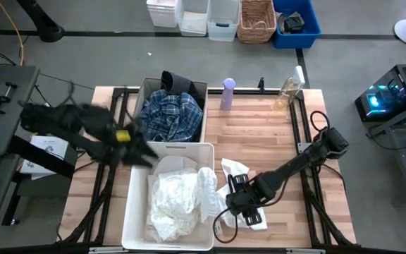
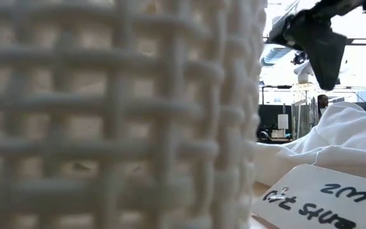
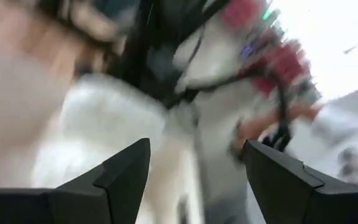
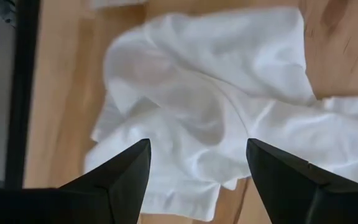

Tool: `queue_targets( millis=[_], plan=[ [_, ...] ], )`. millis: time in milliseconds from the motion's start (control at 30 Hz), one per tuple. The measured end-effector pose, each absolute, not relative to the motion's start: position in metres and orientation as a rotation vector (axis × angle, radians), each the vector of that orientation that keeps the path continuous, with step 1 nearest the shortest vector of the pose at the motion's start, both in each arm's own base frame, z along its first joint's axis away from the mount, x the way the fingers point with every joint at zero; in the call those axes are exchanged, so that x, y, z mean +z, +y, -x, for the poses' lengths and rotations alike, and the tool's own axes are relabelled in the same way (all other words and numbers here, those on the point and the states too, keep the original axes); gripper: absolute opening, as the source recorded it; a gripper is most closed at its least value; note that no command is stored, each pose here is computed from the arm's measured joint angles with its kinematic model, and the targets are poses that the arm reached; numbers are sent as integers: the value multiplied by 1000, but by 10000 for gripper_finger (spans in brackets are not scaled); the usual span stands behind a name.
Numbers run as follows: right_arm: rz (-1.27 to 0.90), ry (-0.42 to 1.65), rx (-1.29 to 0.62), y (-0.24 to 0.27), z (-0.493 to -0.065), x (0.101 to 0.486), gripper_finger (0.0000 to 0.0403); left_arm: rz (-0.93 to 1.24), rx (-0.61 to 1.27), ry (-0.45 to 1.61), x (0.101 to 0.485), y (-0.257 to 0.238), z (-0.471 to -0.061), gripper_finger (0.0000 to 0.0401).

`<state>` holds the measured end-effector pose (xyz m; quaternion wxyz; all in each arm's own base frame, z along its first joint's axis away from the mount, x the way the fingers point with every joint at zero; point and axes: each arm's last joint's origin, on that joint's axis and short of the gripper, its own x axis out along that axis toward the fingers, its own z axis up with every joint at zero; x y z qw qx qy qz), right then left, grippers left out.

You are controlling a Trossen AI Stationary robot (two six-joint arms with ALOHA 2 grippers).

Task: Sort clothes
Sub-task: Put the white underwear into the bottom white laundry organizer

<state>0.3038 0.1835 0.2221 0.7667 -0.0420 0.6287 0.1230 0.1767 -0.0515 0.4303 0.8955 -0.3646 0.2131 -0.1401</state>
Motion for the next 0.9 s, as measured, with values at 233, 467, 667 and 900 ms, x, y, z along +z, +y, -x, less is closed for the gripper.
queue_targets(
  millis=[233, 467, 667, 900],
  plan=[
    [32, 1375, 211, 173, -301, 191, 258, 604, -176, 752, 388, -100, -191, 248],
    [-43, 1321, 95, 167, -300, 162, 196, 463, -73, 856, 359, -138, -179, 248],
    [-147, 1446, 43, 165, -288, 153, 19, 569, -6, 752, 352, -150, -145, 248],
    [-111, 1279, -190, 144, -274, 268, 6, 628, 87, 572, 349, -146, -112, 247]
  ],
)
